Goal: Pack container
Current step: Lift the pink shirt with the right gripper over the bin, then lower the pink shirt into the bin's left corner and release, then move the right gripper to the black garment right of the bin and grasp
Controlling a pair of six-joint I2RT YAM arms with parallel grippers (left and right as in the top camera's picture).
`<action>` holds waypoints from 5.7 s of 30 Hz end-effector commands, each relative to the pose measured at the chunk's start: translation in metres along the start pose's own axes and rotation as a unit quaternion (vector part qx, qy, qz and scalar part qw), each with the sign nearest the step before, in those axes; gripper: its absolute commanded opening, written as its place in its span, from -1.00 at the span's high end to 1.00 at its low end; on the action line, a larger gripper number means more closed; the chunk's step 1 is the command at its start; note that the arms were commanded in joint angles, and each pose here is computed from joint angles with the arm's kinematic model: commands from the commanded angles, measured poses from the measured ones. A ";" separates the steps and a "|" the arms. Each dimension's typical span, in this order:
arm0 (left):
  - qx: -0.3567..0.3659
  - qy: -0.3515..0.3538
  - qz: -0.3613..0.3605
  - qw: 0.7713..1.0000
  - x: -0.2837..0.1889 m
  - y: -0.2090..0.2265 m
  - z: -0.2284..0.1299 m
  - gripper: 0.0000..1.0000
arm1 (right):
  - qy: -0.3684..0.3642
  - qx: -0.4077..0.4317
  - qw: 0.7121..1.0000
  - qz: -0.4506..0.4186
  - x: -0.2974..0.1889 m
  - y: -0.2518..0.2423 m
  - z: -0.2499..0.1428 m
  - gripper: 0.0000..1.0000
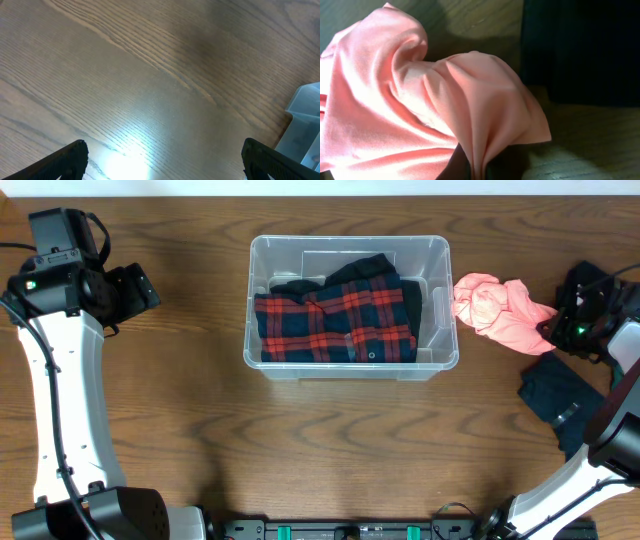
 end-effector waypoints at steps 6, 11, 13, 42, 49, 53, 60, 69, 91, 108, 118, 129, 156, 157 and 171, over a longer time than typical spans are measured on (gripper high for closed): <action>0.000 0.001 0.009 1.000 0.001 0.004 0.000 -0.96 | -0.046 -0.004 0.997 0.059 -0.043 0.047 0.027 0.98; 0.000 0.001 0.009 1.000 0.001 0.004 0.000 -0.96 | -0.098 -0.037 0.989 0.105 -0.104 0.094 0.048 0.98; 0.000 0.001 0.009 1.000 0.001 0.004 0.000 -0.96 | -0.120 -0.053 0.985 0.111 -0.130 0.111 0.053 0.98; -0.005 0.007 0.003 1.000 0.001 0.002 -0.003 -0.96 | -0.142 -0.259 0.865 0.406 -0.184 0.446 -0.076 0.98; -0.004 0.009 0.003 1.000 0.001 0.002 -0.004 -0.96 | -0.064 -0.235 0.871 0.426 -0.106 0.475 -0.120 0.98; -0.004 0.009 0.003 1.000 0.001 0.002 -0.004 -0.96 | -0.012 -0.223 0.872 0.436 -0.071 0.478 -0.141 0.98; -0.005 0.009 0.003 1.000 0.001 0.002 -0.004 -0.96 | 0.052 -0.214 0.883 0.415 -0.028 0.468 -0.169 0.98; -0.005 0.009 0.003 1.000 0.001 0.002 -0.004 -0.96 | 0.098 -0.219 0.901 0.362 -0.005 0.446 -0.191 0.98; -0.004 0.013 -0.010 1.000 0.001 -0.001 -0.005 -0.96 | 0.064 -0.257 0.903 0.338 -0.026 0.423 -0.131 -0.29; -0.004 0.013 -0.009 1.000 0.001 -0.001 -0.005 -0.96 | 0.075 -0.271 0.924 0.259 -0.072 0.392 -0.104 -0.05; -0.004 0.013 -0.009 1.000 0.001 -0.001 -0.005 -0.96 | 0.013 -0.102 0.989 0.103 -0.111 0.228 0.013 -0.32; -0.004 0.014 -0.010 1.000 0.001 -0.002 -0.006 -0.96 | -0.080 0.076 0.993 -0.050 -0.173 0.020 0.086 -0.87; -0.004 0.017 -0.009 1.000 0.001 -0.001 -0.007 -0.96 | -0.091 0.003 0.994 -0.062 -0.058 -0.130 0.125 -0.87; -0.003 0.017 -0.009 1.000 0.001 -0.001 -0.007 -0.96 | -0.090 0.002 0.994 -0.062 -0.051 -0.133 0.125 -0.87; -0.003 0.021 -0.009 1.000 0.001 -0.001 -0.009 -0.96 | -0.118 -0.008 0.993 0.005 -0.016 -0.121 0.139 -0.62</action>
Point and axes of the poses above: each gripper's point midway between its finger pads, its own x axis out along the fingers, its own y axis along the line the jaws close on, z = x × y, the point moved 2 cm from there along -x, back along the fingers, and after that the axes turned 12 degrees about x, right-handed, at the moved point
